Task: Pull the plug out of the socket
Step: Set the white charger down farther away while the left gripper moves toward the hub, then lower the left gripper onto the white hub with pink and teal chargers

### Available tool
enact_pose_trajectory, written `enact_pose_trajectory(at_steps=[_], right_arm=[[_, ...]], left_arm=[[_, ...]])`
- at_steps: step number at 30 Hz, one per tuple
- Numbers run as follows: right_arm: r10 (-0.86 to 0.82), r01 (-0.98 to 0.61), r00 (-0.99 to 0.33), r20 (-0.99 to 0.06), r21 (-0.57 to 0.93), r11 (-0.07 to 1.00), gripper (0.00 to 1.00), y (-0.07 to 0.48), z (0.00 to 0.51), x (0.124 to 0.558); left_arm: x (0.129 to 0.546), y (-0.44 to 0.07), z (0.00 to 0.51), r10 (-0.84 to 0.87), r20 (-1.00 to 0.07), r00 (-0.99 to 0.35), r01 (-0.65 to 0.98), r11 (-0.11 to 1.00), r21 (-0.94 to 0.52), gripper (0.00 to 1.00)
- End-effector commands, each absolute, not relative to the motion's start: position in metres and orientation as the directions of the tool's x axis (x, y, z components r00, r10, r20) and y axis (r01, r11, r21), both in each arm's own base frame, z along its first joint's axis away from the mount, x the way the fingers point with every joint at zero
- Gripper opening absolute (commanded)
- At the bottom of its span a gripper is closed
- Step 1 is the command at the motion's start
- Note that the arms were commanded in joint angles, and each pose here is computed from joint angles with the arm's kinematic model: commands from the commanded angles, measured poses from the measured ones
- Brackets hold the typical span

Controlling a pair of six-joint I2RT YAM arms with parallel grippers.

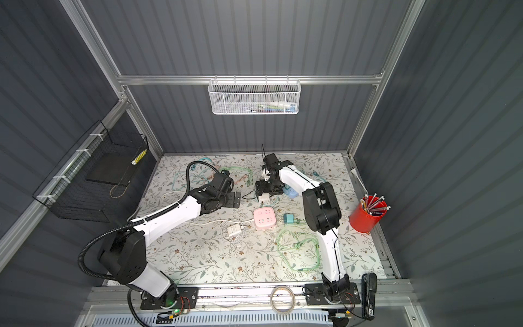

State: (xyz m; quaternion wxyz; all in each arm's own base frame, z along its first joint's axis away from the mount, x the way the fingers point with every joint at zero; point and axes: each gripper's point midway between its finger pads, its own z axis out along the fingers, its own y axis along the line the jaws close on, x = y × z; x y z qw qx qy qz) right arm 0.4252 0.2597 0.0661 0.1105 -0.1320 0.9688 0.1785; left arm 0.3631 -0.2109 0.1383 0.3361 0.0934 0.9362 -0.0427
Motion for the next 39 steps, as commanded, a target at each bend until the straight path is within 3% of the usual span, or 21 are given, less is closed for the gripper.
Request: enact_pose_trajectory(at_steps=[1,20,27,33,36,39], right_arm=[[-0.207,-0.324,-0.917,-0.34,0.336,0.884,0.88,0.264,0.096,0.428],[-0.175,-0.424,-0.849,-0.498,0.446,0.788,0.88,0.288,0.128,0.417],[-0.159,-0.418,-0.852,-0.499,0.465,0.78,0.88,0.287,0.127,0.411],[-0.165,-0.414,-0.856,-0.49,0.458,0.787,0.88,0.284,0.125,0.407],[-0.164,-0.408,-0.859,-0.484,0.458,0.789,0.88,0.283,0.123,0.406],[-0.166,-0.403,-0.866,-0.472,0.46,0.791,0.88,0.282,0.12,0.404]], left_arm=[[0.364,-0.19,0.154,0.095,-0.667,-0.739,0.143,0.99,-0.017,1.0],[0.39,-0.111,0.154,-0.068,-0.669,-0.74,0.017,0.993,-0.12,1.0],[0.41,-0.104,0.149,-0.002,-0.677,-0.736,0.078,0.993,-0.088,0.99],[0.426,-0.1,0.139,0.071,-0.676,-0.733,0.131,0.991,-0.038,0.89],[0.433,-0.097,0.135,0.1,-0.683,-0.724,0.147,0.989,-0.011,0.75],[0.439,-0.094,0.126,0.137,-0.669,-0.73,0.163,0.986,0.023,0.7]])
